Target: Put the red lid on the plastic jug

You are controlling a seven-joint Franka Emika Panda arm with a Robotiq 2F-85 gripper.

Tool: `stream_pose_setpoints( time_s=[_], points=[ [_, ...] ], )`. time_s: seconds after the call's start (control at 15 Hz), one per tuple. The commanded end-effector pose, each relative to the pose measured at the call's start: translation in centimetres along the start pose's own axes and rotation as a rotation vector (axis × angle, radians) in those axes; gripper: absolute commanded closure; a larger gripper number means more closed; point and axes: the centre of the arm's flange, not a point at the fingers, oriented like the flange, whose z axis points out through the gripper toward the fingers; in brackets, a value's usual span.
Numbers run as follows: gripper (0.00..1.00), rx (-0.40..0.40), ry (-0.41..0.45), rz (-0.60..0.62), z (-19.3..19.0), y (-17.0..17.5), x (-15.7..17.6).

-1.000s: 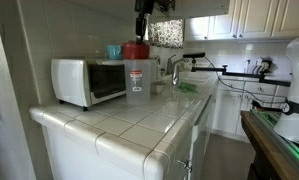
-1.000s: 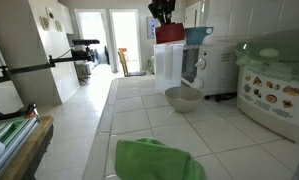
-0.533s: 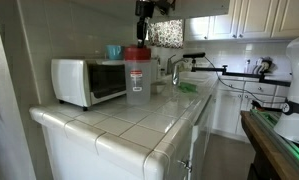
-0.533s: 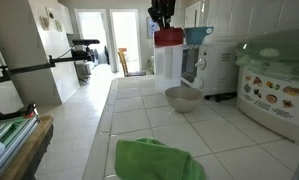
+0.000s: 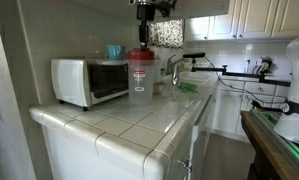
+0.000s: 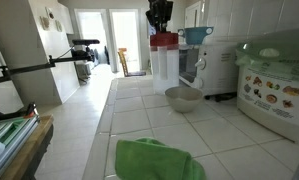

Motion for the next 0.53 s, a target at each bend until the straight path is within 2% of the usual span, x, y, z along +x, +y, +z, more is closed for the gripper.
stream_pose_setpoints(
  time_s=[0.0,0.47],
  points=[
    [0.92,0.061,-0.043,0.037,0.9,0.9,-0.1],
    [0.92,0.116,-0.058,0.116,3.4,5.6,0.2]
  ],
)
